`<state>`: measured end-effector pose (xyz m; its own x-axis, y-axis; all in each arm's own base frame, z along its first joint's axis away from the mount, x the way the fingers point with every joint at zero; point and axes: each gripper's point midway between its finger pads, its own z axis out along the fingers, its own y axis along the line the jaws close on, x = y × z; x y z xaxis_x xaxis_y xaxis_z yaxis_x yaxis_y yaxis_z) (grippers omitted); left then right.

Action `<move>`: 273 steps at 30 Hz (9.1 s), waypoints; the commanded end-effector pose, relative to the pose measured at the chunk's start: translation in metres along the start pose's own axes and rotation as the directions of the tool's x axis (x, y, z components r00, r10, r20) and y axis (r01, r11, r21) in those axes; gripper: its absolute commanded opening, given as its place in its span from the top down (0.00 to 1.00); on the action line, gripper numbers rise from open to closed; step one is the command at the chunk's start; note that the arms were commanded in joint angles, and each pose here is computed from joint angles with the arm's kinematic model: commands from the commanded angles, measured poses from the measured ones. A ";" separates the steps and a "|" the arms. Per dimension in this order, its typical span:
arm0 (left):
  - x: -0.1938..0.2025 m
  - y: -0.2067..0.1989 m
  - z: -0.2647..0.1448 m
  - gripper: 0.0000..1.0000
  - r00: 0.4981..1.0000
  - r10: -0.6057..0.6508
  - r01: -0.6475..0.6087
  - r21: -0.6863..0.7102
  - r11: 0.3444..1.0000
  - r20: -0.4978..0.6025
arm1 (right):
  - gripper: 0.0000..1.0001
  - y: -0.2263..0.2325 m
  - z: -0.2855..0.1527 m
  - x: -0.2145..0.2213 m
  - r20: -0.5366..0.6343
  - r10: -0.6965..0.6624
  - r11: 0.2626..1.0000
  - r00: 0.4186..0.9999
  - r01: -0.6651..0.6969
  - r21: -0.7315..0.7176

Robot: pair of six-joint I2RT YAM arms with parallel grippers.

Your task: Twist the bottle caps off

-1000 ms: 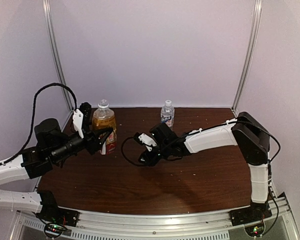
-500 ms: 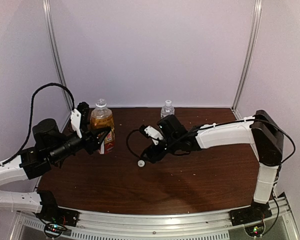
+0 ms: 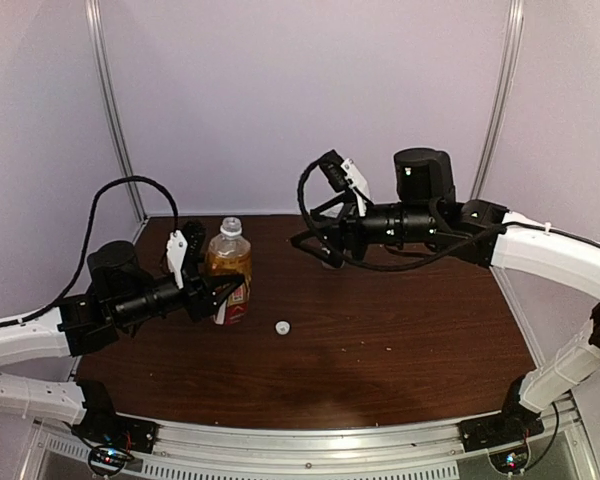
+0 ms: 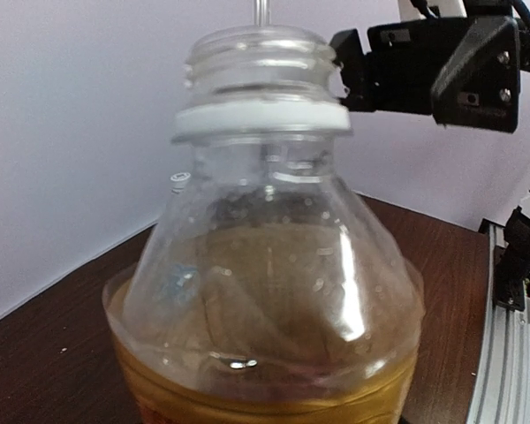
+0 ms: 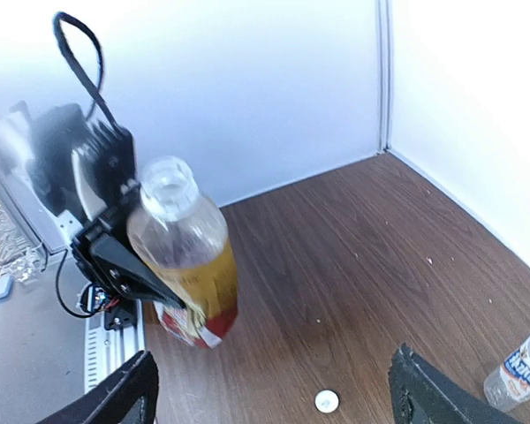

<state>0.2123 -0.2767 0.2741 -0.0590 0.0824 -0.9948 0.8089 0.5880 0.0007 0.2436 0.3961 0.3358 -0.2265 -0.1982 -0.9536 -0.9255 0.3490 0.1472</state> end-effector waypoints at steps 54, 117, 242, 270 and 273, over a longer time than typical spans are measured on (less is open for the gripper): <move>-0.004 0.062 -0.045 0.02 0.990 -0.099 0.128 -0.360 0.924 0.096 | 1.00 -0.112 0.095 0.044 -0.153 0.055 0.923 0.987 0.008 0.384; 0.046 0.067 -0.034 0.02 0.993 -0.115 0.111 -0.396 0.911 0.012 | 0.05 -0.114 0.062 0.015 -0.062 0.050 0.875 0.997 -0.014 0.483; -0.029 -0.071 0.046 0.64 0.998 0.044 -0.059 0.398 0.916 0.048 | 0.24 0.042 -0.009 -0.075 0.083 0.126 0.988 0.989 -0.118 -0.103; -0.032 -0.068 0.044 0.65 0.998 0.017 -0.038 0.382 0.923 0.057 | 0.47 0.054 0.019 -0.052 0.033 0.163 0.973 0.986 -0.155 -0.171; -0.033 -0.067 0.044 0.65 0.998 0.018 -0.039 0.375 0.926 0.060 | 0.51 0.055 0.020 -0.049 0.027 0.166 0.971 0.986 -0.159 -0.177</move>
<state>0.1874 -0.3575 0.2799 -0.0536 0.1145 -0.9920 0.9726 0.2309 -0.0259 0.2158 0.4378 0.3882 -0.3662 -0.1128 -0.9237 -0.9119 0.2414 0.3320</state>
